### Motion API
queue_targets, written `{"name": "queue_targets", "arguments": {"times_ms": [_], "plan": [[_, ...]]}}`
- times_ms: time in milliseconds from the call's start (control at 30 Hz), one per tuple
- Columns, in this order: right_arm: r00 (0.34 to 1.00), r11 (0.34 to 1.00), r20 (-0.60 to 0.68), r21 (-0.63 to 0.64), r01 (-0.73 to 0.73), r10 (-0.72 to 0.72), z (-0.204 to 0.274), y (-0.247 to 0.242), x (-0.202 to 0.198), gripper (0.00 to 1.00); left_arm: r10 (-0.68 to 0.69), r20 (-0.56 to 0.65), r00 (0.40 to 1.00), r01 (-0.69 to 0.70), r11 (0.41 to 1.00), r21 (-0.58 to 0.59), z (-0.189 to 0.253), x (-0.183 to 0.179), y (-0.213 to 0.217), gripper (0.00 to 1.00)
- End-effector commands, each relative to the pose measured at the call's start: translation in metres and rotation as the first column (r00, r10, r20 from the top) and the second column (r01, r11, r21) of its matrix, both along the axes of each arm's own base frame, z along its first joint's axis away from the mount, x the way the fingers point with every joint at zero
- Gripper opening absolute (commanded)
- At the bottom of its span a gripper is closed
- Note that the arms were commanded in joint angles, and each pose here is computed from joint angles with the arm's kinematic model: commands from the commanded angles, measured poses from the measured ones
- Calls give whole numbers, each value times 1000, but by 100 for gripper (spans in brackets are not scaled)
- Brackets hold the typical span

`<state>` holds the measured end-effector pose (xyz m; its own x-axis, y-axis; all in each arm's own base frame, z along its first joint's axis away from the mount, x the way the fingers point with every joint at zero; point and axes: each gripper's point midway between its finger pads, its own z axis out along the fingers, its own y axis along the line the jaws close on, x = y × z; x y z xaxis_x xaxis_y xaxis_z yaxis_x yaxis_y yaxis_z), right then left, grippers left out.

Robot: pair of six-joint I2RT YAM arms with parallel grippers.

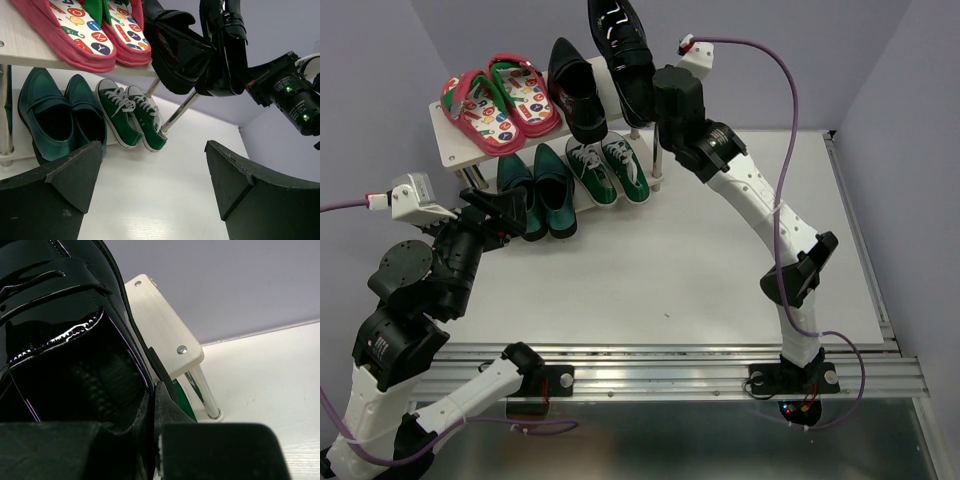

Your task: Place and organize the shoes onto the shoe shelf

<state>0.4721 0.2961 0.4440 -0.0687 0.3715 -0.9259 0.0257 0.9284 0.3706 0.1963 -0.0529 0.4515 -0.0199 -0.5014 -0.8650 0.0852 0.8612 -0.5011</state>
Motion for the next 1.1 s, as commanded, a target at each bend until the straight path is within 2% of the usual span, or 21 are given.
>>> {"name": "queue_targets", "arguments": {"times_ms": [0,500,533,567,700,733,767,833,1067], "plan": [[987,973,158,230,-12,-25,57,-5,5,1,19,45,999,-17,999,-37,17,-6,8,95],[988,967,149,243,-73,37,44,5,25,1,20,41,999,-19,999,-37,16,-6,8,95],[987,965,154,245,-92,55,46,8,24,4,23,42,999,-22,999,-38,16,-6,9,95],[986,964,156,245,-101,64,47,10,24,24,23,42,999,-22,999,-40,17,-6,9,95],[980,959,172,248,-139,97,53,16,22,63,23,40,999,-22,999,-39,17,-5,8,95],[979,957,176,249,-146,103,55,17,21,63,22,40,999,-20,999,-40,17,-5,8,95],[978,956,181,251,-150,106,57,17,21,68,22,40,999,-20,999,-40,17,-5,8,95],[975,954,188,252,-161,115,61,17,19,72,19,39,999,-17,999,-40,17,-5,7,95],[970,951,201,246,-188,140,68,18,13,79,14,40,999,-12,999,-44,18,-5,6,95]]}}
